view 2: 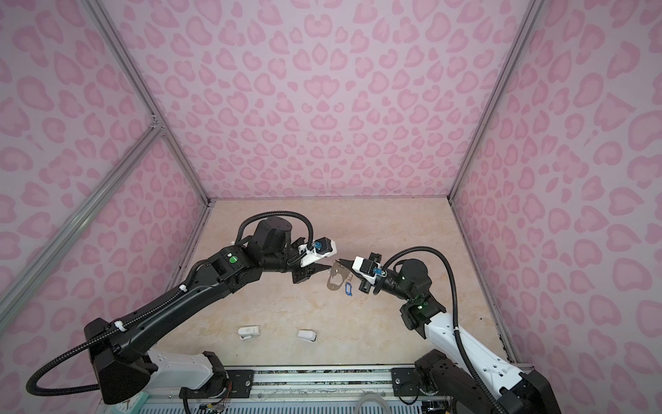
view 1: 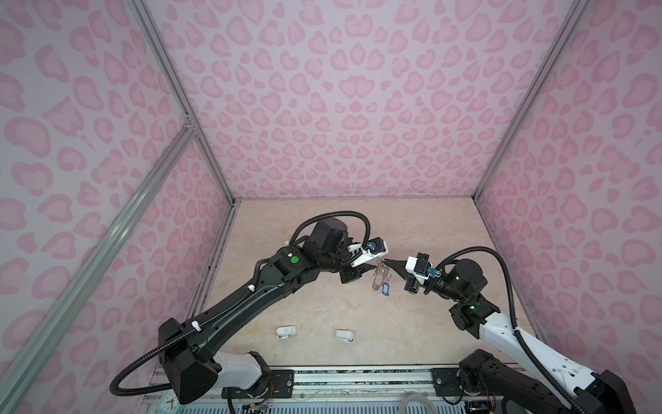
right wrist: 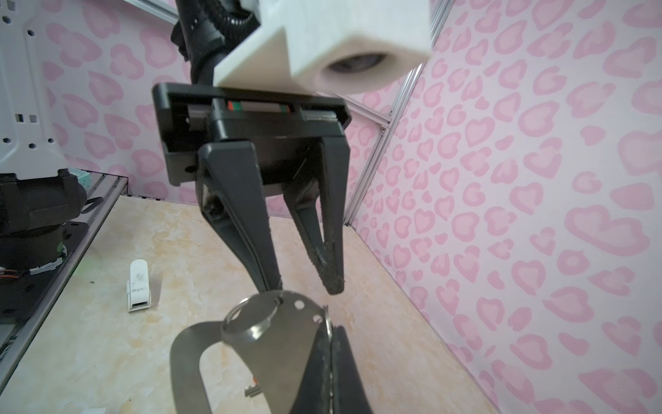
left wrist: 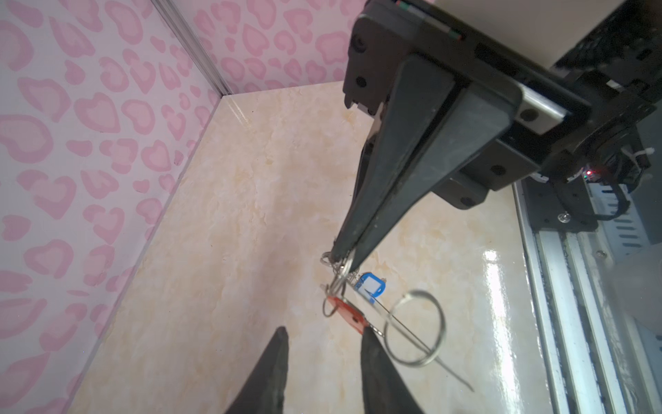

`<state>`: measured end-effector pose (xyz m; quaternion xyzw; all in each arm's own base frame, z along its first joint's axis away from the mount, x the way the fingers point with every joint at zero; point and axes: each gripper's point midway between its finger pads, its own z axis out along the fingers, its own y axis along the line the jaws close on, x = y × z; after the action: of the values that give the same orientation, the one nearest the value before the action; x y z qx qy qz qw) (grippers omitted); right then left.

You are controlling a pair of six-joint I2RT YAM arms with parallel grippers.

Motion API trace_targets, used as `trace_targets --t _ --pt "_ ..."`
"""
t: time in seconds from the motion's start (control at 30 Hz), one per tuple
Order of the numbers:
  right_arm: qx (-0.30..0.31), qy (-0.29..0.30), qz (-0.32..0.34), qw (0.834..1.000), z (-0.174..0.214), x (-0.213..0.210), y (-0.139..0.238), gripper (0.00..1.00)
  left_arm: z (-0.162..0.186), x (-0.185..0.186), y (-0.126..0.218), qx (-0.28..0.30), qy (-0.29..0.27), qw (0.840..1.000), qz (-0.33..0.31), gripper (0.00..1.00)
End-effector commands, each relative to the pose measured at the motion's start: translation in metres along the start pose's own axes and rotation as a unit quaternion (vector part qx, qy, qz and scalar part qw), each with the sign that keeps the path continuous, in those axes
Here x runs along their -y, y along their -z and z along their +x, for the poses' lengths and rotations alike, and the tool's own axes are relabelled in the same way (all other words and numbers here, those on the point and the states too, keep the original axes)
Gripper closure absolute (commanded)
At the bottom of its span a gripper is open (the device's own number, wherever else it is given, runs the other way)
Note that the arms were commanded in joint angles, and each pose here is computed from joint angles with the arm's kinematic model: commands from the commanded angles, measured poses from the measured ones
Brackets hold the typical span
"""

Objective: Put the keys on the keyring

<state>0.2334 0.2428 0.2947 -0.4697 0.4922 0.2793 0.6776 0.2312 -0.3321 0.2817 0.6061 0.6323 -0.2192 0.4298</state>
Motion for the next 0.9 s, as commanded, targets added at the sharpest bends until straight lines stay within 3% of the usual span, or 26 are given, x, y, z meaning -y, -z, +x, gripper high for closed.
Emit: trace_targets --t 0.0,0.43,0.67,0.87 --pt "0.044 0.004 0.001 0.999 -0.019 0.003 0.002 1.0 -0.015 0.001 0.001 0.053 0.01 0.999 0.0 0.6" --pt "0.088 -0.019 0.006 0.996 -0.034 0.008 0.007 1.0 -0.022 0.003 -0.015 0.1 0.05 0.994 0.015 0.57" --pt "0.107 -0.03 0.002 0.994 -0.04 0.01 0.007 1.0 -0.024 0.003 -0.021 0.099 0.048 0.994 0.013 0.66" --pt "0.107 -0.031 0.0 0.994 -0.04 0.012 0.009 1.0 -0.017 -0.006 -0.001 0.088 0.025 0.995 -0.042 0.58"
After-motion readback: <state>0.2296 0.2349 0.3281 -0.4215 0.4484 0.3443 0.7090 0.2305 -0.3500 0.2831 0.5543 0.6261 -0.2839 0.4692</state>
